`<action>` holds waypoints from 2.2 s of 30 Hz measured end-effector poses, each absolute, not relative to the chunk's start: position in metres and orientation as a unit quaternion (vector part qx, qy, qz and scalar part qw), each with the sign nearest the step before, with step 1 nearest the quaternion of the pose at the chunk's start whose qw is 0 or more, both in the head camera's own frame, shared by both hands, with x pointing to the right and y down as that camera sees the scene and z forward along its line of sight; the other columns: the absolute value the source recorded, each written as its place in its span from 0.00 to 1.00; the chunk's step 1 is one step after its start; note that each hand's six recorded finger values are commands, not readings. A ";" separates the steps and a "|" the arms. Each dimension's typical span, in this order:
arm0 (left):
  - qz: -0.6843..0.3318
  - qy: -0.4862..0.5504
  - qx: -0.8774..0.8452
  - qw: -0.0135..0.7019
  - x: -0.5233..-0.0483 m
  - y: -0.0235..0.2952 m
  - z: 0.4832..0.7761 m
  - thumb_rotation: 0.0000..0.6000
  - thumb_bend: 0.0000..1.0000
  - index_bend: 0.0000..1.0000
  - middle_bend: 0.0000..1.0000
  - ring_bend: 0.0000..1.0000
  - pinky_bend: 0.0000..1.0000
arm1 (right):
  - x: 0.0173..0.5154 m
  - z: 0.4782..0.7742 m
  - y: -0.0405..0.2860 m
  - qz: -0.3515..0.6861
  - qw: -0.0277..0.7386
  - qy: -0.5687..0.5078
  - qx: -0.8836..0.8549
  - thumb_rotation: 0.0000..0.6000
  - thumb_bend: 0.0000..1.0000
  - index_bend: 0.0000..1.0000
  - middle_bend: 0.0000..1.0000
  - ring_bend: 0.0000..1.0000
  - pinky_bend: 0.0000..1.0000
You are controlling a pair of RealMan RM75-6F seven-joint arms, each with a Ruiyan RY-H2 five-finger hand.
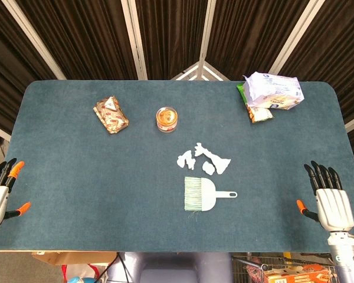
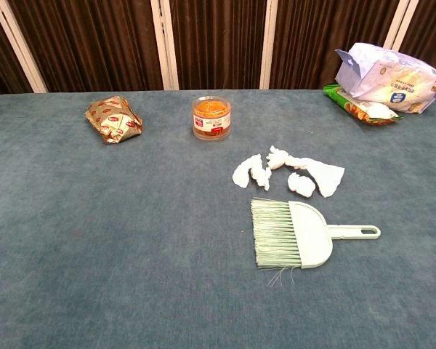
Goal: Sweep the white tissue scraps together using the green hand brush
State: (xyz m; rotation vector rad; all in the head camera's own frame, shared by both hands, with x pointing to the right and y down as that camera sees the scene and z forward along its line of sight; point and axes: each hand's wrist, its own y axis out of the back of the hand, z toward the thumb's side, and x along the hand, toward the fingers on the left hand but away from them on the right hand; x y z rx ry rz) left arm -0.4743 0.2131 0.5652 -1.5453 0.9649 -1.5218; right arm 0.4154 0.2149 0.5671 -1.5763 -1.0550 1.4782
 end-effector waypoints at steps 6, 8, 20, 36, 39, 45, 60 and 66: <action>-0.595 0.377 -0.604 0.374 -0.474 0.213 0.565 1.00 0.00 0.00 0.00 0.00 0.00 | 0.415 0.567 0.215 0.573 0.360 -0.410 -0.612 1.00 0.30 0.00 0.00 0.00 0.00; -0.594 0.378 -0.604 0.374 -0.474 0.213 0.565 1.00 0.00 0.00 0.00 0.00 0.00 | 0.415 0.567 0.216 0.573 0.360 -0.409 -0.612 1.00 0.30 0.00 0.00 0.00 0.00; -0.592 0.381 -0.604 0.373 -0.474 0.212 0.564 1.00 0.00 0.00 0.00 0.00 0.00 | 0.403 0.569 0.208 0.557 0.358 -0.413 -0.626 1.00 0.30 0.00 0.31 0.37 0.38; -0.591 0.380 -0.604 0.377 -0.470 0.212 0.565 1.00 0.00 0.00 0.00 0.00 0.00 | 0.333 0.605 0.181 0.505 0.379 -0.331 -0.701 1.00 0.30 0.37 1.00 1.00 0.97; -0.591 0.380 -0.604 0.376 -0.470 0.213 0.565 1.00 0.00 0.00 0.00 0.00 0.00 | 0.315 0.616 0.181 0.505 0.380 -0.310 -0.711 1.00 0.30 0.39 1.00 1.00 0.97; -0.589 0.380 -0.607 0.375 -0.470 0.213 0.565 1.00 0.00 0.00 0.00 0.00 0.00 | 0.280 0.638 0.184 0.504 0.375 -0.277 -0.727 1.00 0.30 0.39 1.00 1.00 0.97; -0.586 0.379 -0.612 0.373 -0.470 0.213 0.565 1.00 0.00 0.00 0.00 0.00 0.00 | 0.238 0.686 0.192 0.536 0.350 -0.249 -0.727 1.00 0.30 0.41 1.00 1.00 0.97; -0.586 0.377 -0.613 0.373 -0.470 0.213 0.565 1.00 0.00 0.00 0.00 0.00 0.00 | 0.238 0.699 0.196 0.549 0.334 -0.249 -0.724 1.00 0.30 0.41 1.00 1.00 0.97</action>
